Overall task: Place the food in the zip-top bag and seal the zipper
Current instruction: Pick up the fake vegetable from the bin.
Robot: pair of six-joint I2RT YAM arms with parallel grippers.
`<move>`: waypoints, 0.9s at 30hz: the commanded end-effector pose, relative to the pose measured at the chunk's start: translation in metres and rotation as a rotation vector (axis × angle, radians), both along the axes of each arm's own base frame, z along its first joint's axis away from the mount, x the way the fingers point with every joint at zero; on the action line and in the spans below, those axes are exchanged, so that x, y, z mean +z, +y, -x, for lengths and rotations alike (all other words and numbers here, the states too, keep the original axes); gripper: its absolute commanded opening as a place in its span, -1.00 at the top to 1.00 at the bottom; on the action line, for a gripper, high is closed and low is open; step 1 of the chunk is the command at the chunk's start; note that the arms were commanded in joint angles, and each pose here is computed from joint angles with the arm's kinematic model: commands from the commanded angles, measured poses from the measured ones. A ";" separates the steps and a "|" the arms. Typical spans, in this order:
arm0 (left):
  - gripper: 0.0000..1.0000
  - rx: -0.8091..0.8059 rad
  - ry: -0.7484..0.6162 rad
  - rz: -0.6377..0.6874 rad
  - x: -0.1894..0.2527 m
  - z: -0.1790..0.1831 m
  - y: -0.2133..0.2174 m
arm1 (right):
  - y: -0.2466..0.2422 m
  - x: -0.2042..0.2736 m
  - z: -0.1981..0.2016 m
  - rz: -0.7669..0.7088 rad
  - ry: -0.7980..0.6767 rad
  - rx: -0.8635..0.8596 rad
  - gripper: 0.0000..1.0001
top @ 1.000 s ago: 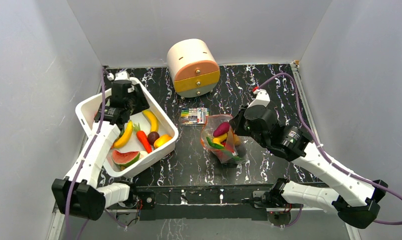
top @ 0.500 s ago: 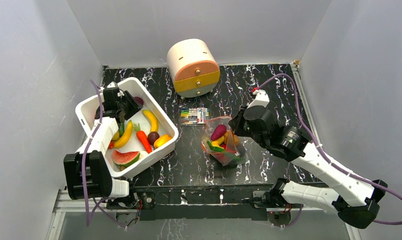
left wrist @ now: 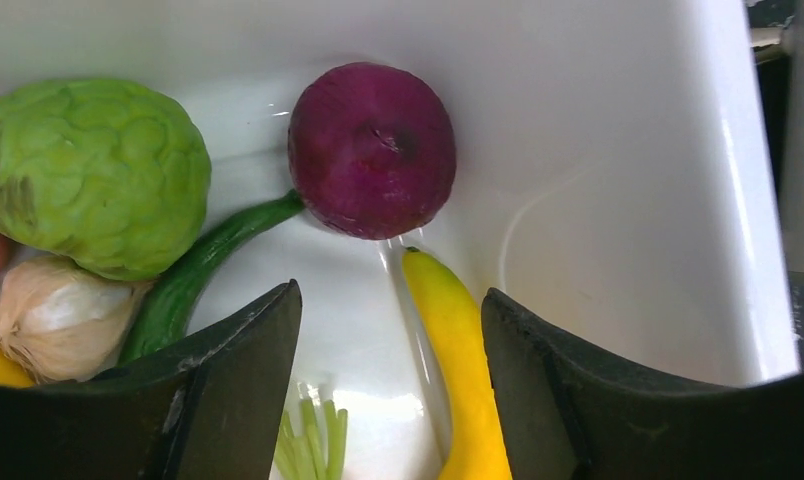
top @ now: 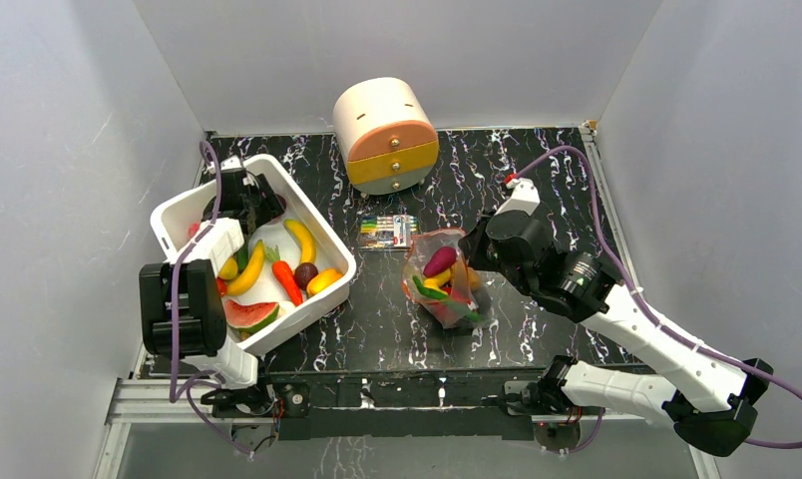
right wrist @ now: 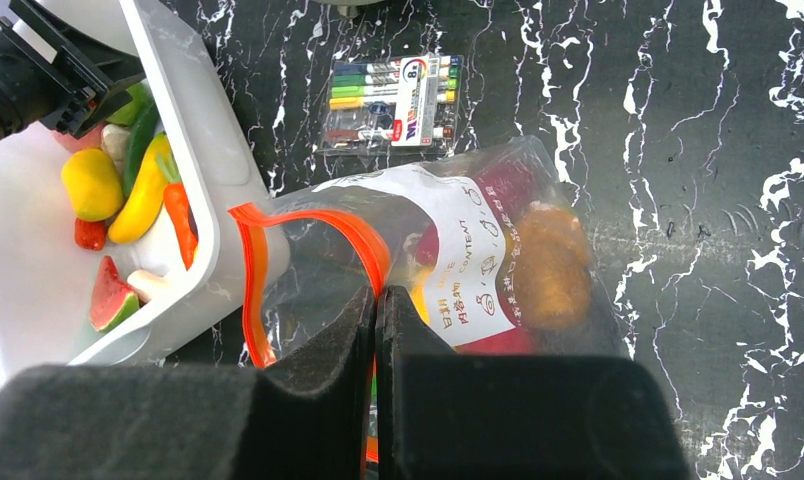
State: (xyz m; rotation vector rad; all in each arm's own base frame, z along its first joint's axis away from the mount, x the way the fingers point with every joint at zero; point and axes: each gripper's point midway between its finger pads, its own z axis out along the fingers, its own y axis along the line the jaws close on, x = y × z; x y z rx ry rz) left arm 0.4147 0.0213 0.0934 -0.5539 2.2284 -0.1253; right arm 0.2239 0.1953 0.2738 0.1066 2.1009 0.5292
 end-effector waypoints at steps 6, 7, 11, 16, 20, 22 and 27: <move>-0.34 -0.029 -0.074 -0.102 0.011 -0.032 0.016 | 0.000 0.036 -0.010 -0.084 -0.091 -0.043 1.00; -0.35 -0.035 -0.072 -0.101 0.009 -0.034 0.015 | 0.001 0.036 -0.010 -0.085 -0.090 -0.042 1.00; -0.46 -0.048 -0.073 -0.115 0.006 -0.042 0.017 | 0.001 0.035 -0.009 -0.092 -0.087 -0.044 1.00; -0.47 -0.052 -0.054 -0.111 -0.005 -0.048 0.019 | 0.002 0.035 -0.010 -0.090 -0.087 -0.047 1.00; -0.49 -0.072 -0.052 -0.092 -0.015 -0.054 0.014 | 0.003 0.034 -0.011 -0.086 -0.084 -0.046 1.00; -0.49 -0.071 -0.034 -0.094 -0.018 -0.056 0.015 | 0.003 0.034 -0.011 -0.084 -0.083 -0.046 1.00; -0.46 -0.056 -0.019 -0.115 -0.025 -0.057 0.021 | 0.002 0.033 -0.012 -0.085 -0.085 -0.052 1.00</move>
